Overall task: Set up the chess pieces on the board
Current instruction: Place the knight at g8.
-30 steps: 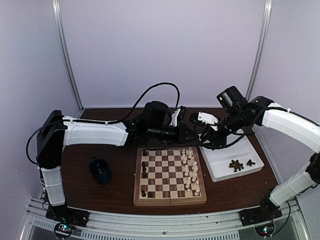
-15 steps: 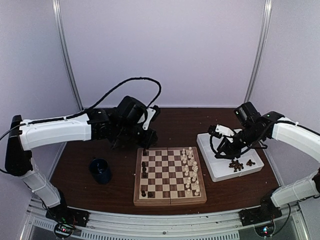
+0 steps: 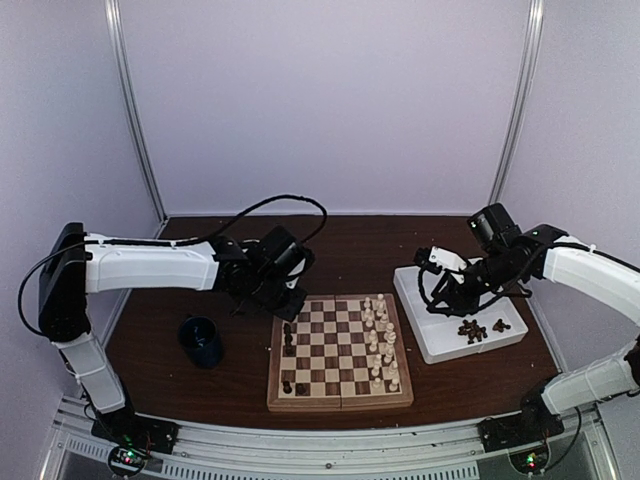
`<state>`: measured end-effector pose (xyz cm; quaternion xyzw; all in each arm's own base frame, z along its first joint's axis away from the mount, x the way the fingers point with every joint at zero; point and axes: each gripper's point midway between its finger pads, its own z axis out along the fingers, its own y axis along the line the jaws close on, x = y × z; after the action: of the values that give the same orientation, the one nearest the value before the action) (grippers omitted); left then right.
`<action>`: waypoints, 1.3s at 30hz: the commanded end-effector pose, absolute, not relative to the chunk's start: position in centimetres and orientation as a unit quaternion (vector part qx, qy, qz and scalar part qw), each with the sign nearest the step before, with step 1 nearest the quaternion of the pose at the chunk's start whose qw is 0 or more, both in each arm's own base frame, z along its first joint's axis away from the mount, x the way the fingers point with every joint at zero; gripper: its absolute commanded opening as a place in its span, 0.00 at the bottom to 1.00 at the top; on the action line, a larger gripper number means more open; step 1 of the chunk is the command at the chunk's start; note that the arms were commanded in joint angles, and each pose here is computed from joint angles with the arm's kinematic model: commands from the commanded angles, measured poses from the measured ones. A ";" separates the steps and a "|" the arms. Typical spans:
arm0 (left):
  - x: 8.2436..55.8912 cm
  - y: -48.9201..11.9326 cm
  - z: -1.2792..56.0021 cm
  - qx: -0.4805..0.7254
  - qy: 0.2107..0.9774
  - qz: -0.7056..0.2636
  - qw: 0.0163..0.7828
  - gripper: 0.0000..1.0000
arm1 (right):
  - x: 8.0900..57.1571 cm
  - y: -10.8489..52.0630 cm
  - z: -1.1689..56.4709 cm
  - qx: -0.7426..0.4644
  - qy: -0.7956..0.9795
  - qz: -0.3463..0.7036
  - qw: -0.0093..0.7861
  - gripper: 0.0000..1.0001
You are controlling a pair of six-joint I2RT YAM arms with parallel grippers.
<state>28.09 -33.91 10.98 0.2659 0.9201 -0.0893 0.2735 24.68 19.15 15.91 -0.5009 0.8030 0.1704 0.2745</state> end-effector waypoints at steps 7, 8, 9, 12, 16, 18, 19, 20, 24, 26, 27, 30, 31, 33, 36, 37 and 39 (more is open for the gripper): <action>29.5 -33.4 8.9 0.221 0.928 -0.095 0.284 0.00 | 25.0 19.0 15.4 -0.505 0.801 0.163 0.277 0.43; 29.7 -33.5 8.9 0.218 0.928 -0.096 0.287 0.00 | 24.9 18.9 15.4 -0.505 0.801 0.163 0.276 0.43; 29.7 -33.5 8.8 0.217 0.928 -0.096 0.288 0.00 | 25.0 18.9 15.4 -0.505 0.801 0.162 0.276 0.43; 30.0 -33.5 8.6 0.211 0.928 -0.097 0.292 0.00 | 24.9 18.9 15.3 -0.506 0.801 0.162 0.275 0.44; 30.4 -33.2 8.3 0.200 0.928 -0.096 0.300 0.00 | 24.9 18.9 15.2 -0.506 0.802 0.163 0.274 0.44; 30.6 -33.1 8.1 0.196 0.929 -0.095 0.300 0.00 | 25.0 18.9 15.2 -0.506 0.802 0.163 0.274 0.44; 30.7 -33.0 7.9 0.194 0.929 -0.094 0.300 0.00 | 24.9 18.9 15.2 -0.506 0.802 0.163 0.274 0.44; 30.8 -33.0 7.8 0.193 0.929 -0.094 0.301 0.00 | 24.9 18.9 15.1 -0.506 0.802 0.163 0.273 0.44; 31.0 -33.0 7.6 0.189 0.929 -0.094 0.304 0.00 | 24.9 18.9 15.0 -0.506 0.802 0.163 0.272 0.44; 31.1 -33.0 7.5 0.187 0.929 -0.094 0.305 0.00 | 24.9 18.9 15.0 -0.506 0.802 0.163 0.271 0.44; 31.2 -33.1 7.4 0.186 0.929 -0.094 0.305 0.00 | 24.9 18.9 15.0 -0.506 0.802 0.163 0.271 0.44; 31.2 -33.0 7.1 0.183 0.930 -0.091 0.304 0.00 | 24.9 18.9 15.0 -0.507 0.802 0.163 0.270 0.44; 31.3 -33.0 7.0 0.182 0.931 -0.090 0.304 0.00 | 24.9 18.9 14.9 -0.507 0.802 0.163 0.270 0.44; 31.3 -33.0 6.9 0.181 0.931 -0.090 0.304 0.00 | 24.9 18.9 14.9 -0.507 0.802 0.163 0.270 0.44; 31.4 -33.0 6.6 0.181 0.932 -0.088 0.301 0.01 | 24.8 19.0 14.7 -0.509 0.802 0.165 0.265 0.44; 31.5 -33.0 6.5 0.179 0.932 -0.088 0.301 0.00 | 24.8 19.0 14.7 -0.509 0.802 0.165 0.264 0.44; 31.5 -33.0 6.4 0.179 0.933 -0.088 0.301 0.00 | 24.8 19.0 14.7 -0.510 0.802 0.166 0.264 0.44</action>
<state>30.52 -33.04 6.76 0.1949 0.9333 -0.0879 0.2885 24.61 19.09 15.05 -0.5089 0.8017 0.1683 0.2646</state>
